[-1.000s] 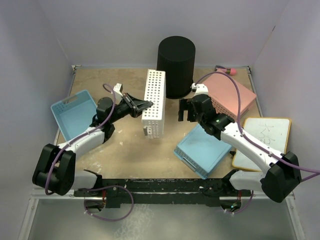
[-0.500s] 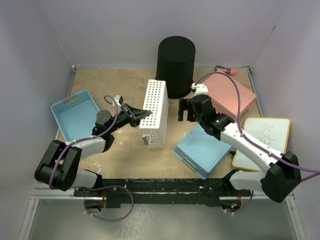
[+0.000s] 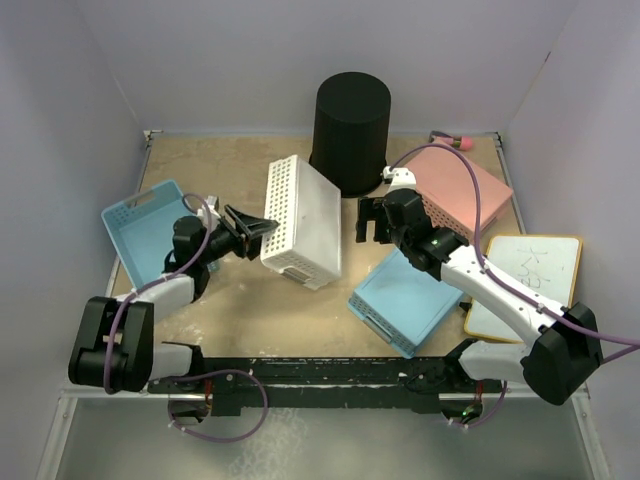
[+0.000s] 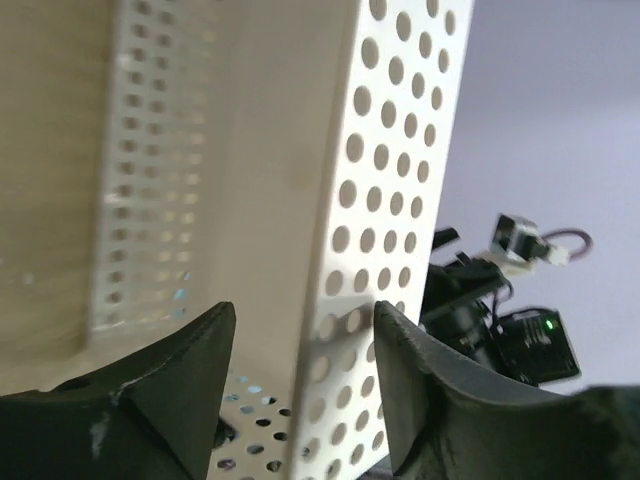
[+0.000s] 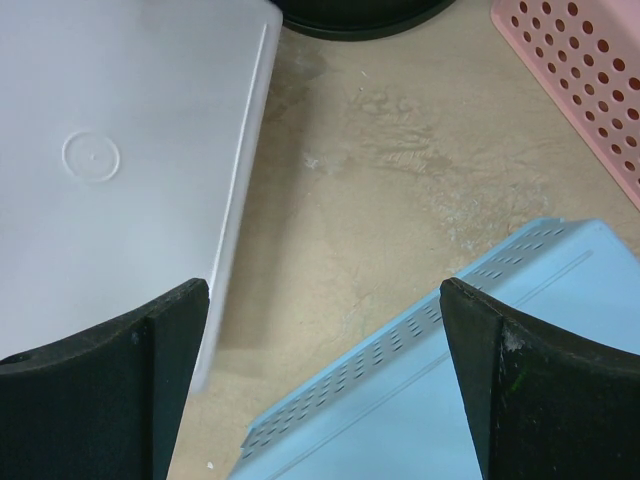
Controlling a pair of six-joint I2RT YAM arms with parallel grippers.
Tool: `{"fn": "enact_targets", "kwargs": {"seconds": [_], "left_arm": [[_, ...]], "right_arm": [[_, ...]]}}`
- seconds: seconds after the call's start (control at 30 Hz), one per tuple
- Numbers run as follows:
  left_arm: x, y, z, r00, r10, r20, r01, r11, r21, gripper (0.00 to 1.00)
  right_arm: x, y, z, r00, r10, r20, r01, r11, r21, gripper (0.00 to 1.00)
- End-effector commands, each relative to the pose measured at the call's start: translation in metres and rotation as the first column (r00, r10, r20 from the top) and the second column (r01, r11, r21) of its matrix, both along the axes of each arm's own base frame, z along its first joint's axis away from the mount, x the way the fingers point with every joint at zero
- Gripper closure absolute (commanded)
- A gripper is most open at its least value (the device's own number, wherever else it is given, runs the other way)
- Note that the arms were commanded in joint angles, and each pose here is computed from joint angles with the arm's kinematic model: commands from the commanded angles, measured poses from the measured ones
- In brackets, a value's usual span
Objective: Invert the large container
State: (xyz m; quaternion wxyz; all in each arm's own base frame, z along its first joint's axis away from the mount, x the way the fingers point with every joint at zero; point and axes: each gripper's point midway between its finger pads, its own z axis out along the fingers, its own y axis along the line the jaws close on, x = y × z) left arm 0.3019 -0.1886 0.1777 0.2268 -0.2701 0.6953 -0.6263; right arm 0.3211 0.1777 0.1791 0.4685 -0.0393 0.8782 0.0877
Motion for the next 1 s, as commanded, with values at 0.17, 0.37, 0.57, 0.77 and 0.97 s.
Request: {"fn": "enact_targets", "kwargs": {"seconds": [0.17,0.37,0.57,0.77,0.97], "left_arm": [[0.002,0.06,-0.052,0.992,0.011,-0.126,0.074,0.754,0.652,0.36],[0.017,0.121,-0.027,0.989,0.131,-0.069,0.001,0.46,0.888,0.35],[0.037,0.178,-0.01,0.935,0.354,0.022,-0.104,0.215,0.971,0.32],[0.07,0.202,-0.022,0.878,0.469,0.093,-0.163,0.11,0.981,0.28],[0.082,0.222,-0.073,0.838,0.544,0.033,-0.08,0.063,0.995,0.33]], "right_arm": [[0.01,0.003,0.008,0.999,-0.013,0.04,0.012,1.0,0.024,0.0],[0.012,0.007,0.007,0.999,-0.006,0.037,0.005,0.999,0.032,0.0],[0.012,0.008,0.006,0.999,0.0,0.035,-0.001,0.999,0.033,0.0],[0.01,0.007,0.009,0.999,0.001,0.037,-0.003,0.999,0.039,0.0],[0.003,0.0,0.008,0.999,-0.008,0.039,0.007,0.999,0.033,0.0]]}}
